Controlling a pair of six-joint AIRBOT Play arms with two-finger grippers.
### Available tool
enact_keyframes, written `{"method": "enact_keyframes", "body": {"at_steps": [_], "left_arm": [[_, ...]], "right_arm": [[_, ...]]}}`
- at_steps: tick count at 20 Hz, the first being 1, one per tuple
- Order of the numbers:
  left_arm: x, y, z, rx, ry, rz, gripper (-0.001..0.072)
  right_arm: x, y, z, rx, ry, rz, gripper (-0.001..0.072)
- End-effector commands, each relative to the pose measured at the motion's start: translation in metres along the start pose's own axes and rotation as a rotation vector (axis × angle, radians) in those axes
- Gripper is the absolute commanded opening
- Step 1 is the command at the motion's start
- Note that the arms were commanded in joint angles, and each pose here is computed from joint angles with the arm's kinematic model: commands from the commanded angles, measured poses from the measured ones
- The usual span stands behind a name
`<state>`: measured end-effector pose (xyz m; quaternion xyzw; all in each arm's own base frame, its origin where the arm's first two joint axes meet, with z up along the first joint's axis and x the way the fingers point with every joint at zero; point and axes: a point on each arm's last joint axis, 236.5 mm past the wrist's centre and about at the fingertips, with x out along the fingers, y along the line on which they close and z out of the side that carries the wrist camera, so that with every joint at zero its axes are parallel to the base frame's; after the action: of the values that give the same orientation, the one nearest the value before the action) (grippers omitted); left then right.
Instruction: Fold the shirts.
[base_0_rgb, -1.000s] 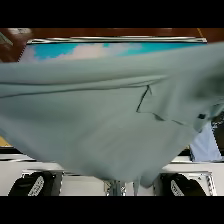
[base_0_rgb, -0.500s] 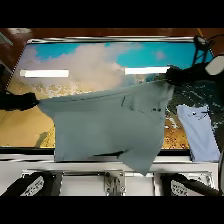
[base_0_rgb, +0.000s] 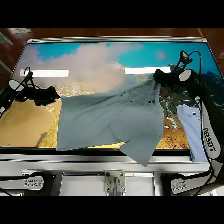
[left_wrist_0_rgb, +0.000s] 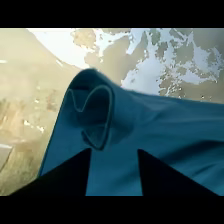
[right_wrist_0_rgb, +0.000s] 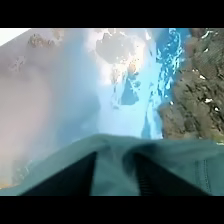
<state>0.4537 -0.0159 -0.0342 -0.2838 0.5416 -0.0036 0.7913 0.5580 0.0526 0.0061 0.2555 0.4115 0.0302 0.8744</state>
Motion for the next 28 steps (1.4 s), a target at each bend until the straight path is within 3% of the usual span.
{"method": "enact_keyframes", "body": {"at_steps": [1, 3, 5, 6, 8, 10, 13, 15, 19, 23, 28], "left_arm": [[0.004, 0.009, -0.019, -0.100, 0.145, -0.028, 0.0472], [-0.031, 0.038, -0.036, -0.091, 0.286, 0.039, 0.0472], [-0.071, 0.071, -0.070, -0.039, 0.469, 0.106, 0.0470], [-0.087, 0.082, -0.087, -0.019, 0.533, 0.122, 0.0470], [-0.099, 0.096, -0.119, -0.042, 0.575, 0.126, 0.0474], [-0.092, 0.110, -0.163, -0.109, 0.608, 0.127, 0.0713], [-0.075, 0.121, -0.228, -0.110, 0.687, 0.071, 0.0711], [-0.065, 0.122, -0.246, -0.144, 0.697, 0.052, 0.0711], [-0.038, 0.105, -0.244, -0.226, 0.608, -0.040, 0.0709], [-0.028, 0.106, -0.252, -0.245, 0.625, -0.040, 0.0706], [-0.019, 0.103, -0.253, -0.267, 0.611, -0.052, 0.0626]], "right_arm": [[-0.002, 0.006, -0.005, 0.031, 0.040, 0.036, 0.0665], [-0.040, -0.008, -0.011, -0.144, 0.149, -0.013, 0.0664], [-0.094, -0.066, -0.032, -0.244, 0.331, -0.191, 0.0648], [-0.124, -0.097, -0.050, -0.242, 0.449, -0.275, 0.0566], [-0.169, -0.138, -0.089, -0.167, 0.649, -0.310, 0.0555], [-0.183, -0.150, -0.121, 0.003, 0.725, -0.222, 0.0557], [-0.173, -0.127, -0.144, 0.160, 0.719, 0.024, 0.0556], [-0.165, -0.117, -0.149, 0.187, 0.704, 0.088, 0.0557], [-0.155, -0.123, -0.145, 0.182, 0.662, 0.061, 0.0557], [-0.153, -0.134, -0.145, 0.163, 0.656, 0.017, 0.0556], [-0.155, -0.141, -0.148, 0.160, 0.667, -0.015, 0.0556]]}}
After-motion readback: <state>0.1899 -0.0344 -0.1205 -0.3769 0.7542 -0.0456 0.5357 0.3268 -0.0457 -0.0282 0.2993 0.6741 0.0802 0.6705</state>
